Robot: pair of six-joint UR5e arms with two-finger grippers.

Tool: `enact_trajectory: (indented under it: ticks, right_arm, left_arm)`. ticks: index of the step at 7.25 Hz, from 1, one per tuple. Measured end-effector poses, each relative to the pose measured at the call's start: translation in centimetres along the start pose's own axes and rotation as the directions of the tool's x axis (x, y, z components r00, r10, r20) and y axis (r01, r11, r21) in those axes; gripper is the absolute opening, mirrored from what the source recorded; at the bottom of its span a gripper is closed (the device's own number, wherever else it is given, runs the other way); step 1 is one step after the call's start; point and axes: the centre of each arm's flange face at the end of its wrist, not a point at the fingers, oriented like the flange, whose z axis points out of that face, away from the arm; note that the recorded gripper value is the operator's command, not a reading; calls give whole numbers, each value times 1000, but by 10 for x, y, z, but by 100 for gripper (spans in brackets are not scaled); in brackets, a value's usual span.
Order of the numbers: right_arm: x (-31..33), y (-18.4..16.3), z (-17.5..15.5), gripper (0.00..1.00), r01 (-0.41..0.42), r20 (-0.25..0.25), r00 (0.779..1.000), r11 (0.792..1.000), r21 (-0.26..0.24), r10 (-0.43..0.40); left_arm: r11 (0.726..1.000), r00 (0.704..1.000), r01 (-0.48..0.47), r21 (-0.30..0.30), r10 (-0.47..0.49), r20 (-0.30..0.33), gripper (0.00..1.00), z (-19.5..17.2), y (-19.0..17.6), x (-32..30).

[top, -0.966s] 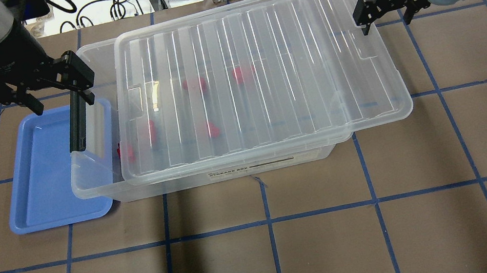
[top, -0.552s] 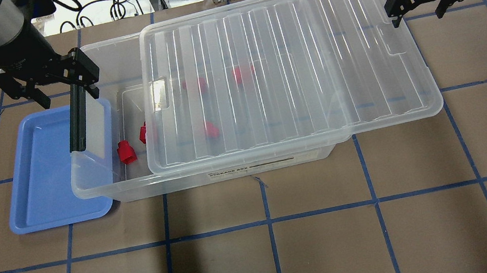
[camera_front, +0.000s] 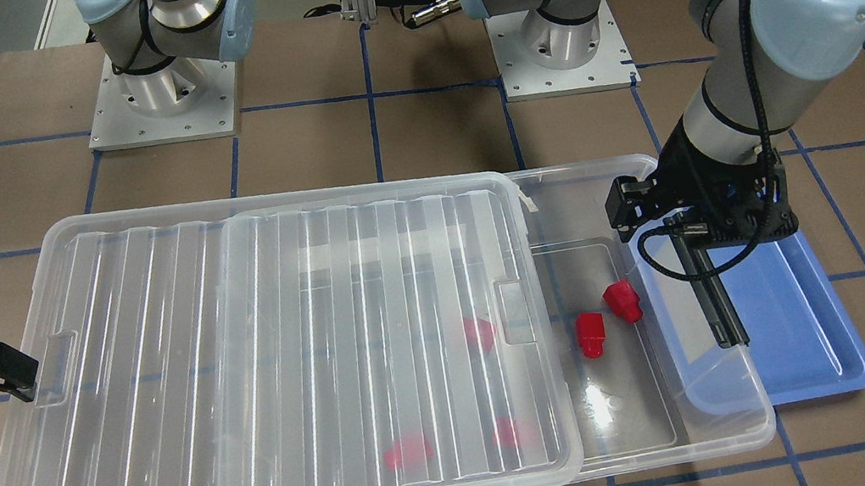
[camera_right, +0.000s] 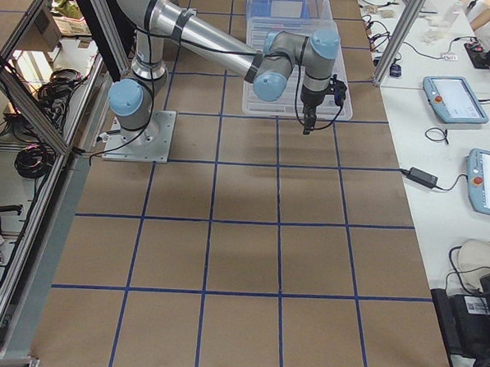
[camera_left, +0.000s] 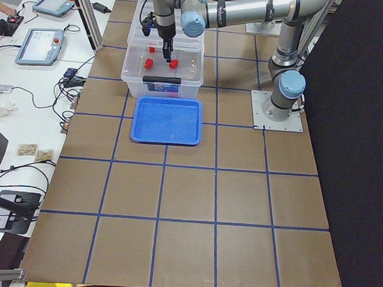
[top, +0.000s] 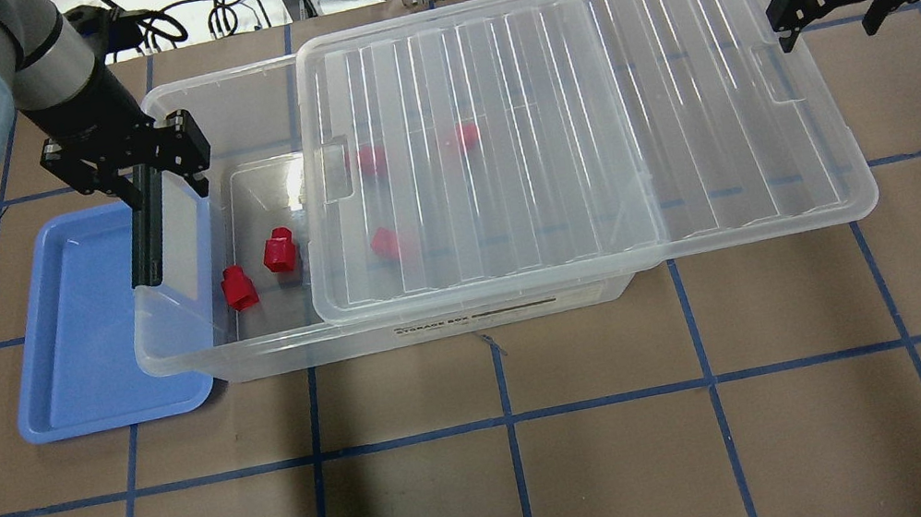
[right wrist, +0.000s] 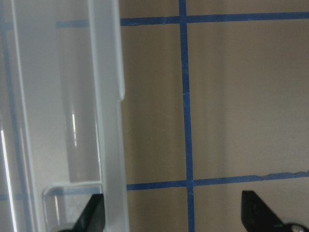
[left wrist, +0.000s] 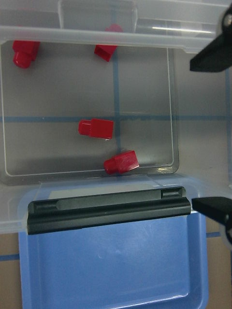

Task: Place red block in blue tray from box

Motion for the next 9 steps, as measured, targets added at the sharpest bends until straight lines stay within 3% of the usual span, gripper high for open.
enact_trajectory:
  ticks: [2, 5, 7, 9]
  right_arm:
    - [4, 1, -1, 100, -5, 1, 1000, 1000, 2, 5]
    - [5, 2, -11, 100, -6, 0, 1000, 1000, 18, 6]
    - [-2, 6, -41, 100, 1, -3, 1000, 998, 71, -1]
    - [-24, 27, -93, 100, 24, -7, 1000, 994, 105, -24]
  left_arm:
    - [1000, 1000, -1, 2, 1, -2, 55, 37, -3, 1]
    - [1000, 1000, -2, -24, 2, -11, 55, 67, -9, 5]
    - [999, 999, -2, -38, 1, -34, 55, 83, -16, 7]
    - [998, 999, -2, -56, -1, -49, 55, 101, -22, 7]
